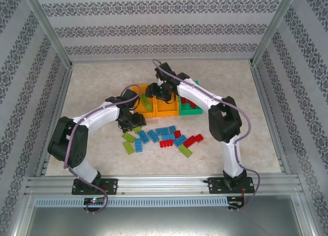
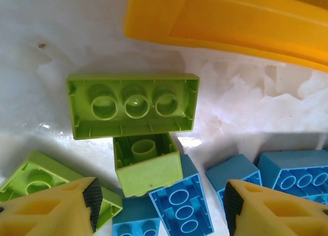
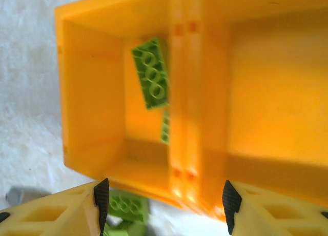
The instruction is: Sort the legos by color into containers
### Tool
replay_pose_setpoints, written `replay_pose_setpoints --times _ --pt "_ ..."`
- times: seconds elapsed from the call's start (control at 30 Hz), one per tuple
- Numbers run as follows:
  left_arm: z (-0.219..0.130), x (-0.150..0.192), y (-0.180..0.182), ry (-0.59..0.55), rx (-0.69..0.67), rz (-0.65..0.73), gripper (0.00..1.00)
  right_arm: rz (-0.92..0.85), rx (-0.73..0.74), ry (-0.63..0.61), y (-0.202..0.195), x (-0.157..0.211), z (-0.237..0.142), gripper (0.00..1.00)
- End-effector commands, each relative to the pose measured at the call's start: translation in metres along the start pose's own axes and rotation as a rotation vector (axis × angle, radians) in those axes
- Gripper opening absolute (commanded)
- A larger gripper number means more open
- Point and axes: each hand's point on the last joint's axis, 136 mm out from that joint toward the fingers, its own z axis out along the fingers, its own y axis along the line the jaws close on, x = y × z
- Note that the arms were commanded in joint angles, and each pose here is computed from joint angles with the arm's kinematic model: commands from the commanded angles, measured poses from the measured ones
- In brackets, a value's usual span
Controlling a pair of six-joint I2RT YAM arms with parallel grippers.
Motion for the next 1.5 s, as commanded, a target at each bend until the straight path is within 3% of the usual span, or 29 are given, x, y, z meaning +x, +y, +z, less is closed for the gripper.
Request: replay_pose_setpoints --times 0.0,0.3,0.6,0.83,1.03,1.47 --pt "0.003 0.008 0.001 0.043 -0.028 -0.016 0.65 0.011 0.085 -0.099 -0.034 -0.009 -0.039 0.63" --pt "0.012 0.005 -0.002 0.058 -0.042 -0.017 0.60 -0.025 0.317 -0.129 -0.122 0.049 -0.085 0.68" --pt "0.015 0.003 -0.003 0.057 -0.047 -0.007 0.45 0.084 0.402 -0.122 -0.188 0.105 -0.109 0.71" --pt "0.011 0.001 -0.002 0.040 -0.052 0.003 0.34 0.284 0.418 -0.051 -0.211 0.149 -0.106 0.72" --pt "0.001 -0.001 -0.003 0.011 -0.057 0.026 0.31 0.435 0.405 -0.008 -0.221 0.172 -0.089 0.71" --pt "-0.013 -0.004 -0.007 -0.024 -0.051 0.062 0.28 0.606 0.402 -0.017 -0.225 0.175 -0.075 0.70"
